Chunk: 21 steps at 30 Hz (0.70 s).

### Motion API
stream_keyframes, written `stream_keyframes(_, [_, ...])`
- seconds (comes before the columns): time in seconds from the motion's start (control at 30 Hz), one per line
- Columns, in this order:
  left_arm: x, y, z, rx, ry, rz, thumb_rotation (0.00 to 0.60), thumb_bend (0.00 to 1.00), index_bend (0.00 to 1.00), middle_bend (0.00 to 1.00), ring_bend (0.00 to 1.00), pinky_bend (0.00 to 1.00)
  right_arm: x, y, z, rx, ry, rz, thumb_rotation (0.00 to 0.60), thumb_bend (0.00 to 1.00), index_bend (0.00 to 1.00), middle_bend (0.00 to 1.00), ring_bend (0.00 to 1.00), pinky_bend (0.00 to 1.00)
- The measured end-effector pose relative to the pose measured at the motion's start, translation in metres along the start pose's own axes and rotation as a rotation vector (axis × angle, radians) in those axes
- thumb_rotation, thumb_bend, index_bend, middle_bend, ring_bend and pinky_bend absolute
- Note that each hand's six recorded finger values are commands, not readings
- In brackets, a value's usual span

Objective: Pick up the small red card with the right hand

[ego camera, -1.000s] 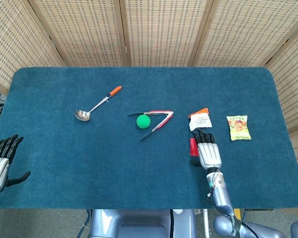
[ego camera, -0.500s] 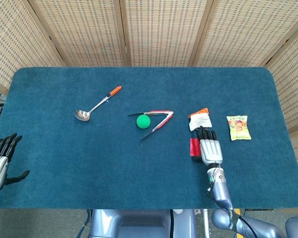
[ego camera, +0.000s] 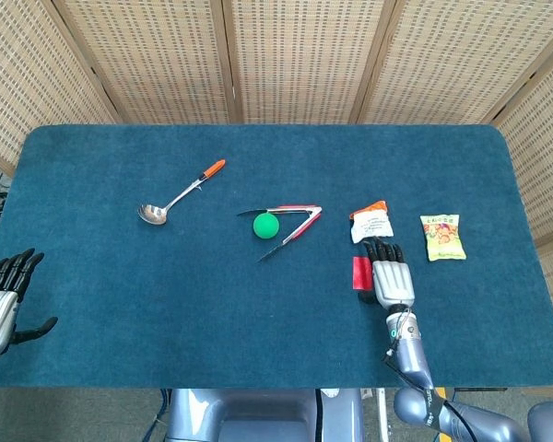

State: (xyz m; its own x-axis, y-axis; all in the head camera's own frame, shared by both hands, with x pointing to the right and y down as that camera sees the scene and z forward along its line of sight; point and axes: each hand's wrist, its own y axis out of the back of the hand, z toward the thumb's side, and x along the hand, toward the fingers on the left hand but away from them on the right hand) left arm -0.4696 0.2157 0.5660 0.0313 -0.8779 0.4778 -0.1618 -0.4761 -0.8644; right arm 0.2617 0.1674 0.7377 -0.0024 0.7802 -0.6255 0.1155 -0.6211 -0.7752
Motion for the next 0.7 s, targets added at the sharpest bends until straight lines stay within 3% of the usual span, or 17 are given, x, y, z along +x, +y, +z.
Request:
stream_keyframes(0.47, [-0.001, 0.003, -0.001, -0.008, 0.008, 0.012, 0.600, 0.22, 0.00, 0.00, 0.00, 0.00, -0.011, -0.002, -0.007, 0.016, -0.018, 0.002, 0.600, 0.26, 0.00, 0.00, 0.00, 0.00])
stream_keyframes(0.7, [-0.001, 0.003, 0.002, -0.007, -0.001, 0.013, 0.600, 0.22, 0.00, 0.00, 0.00, 0.00, -0.018, 0.009, -0.012, 0.018, -0.025, -0.026, 0.600, 0.26, 0.00, 0.00, 0.00, 0.00])
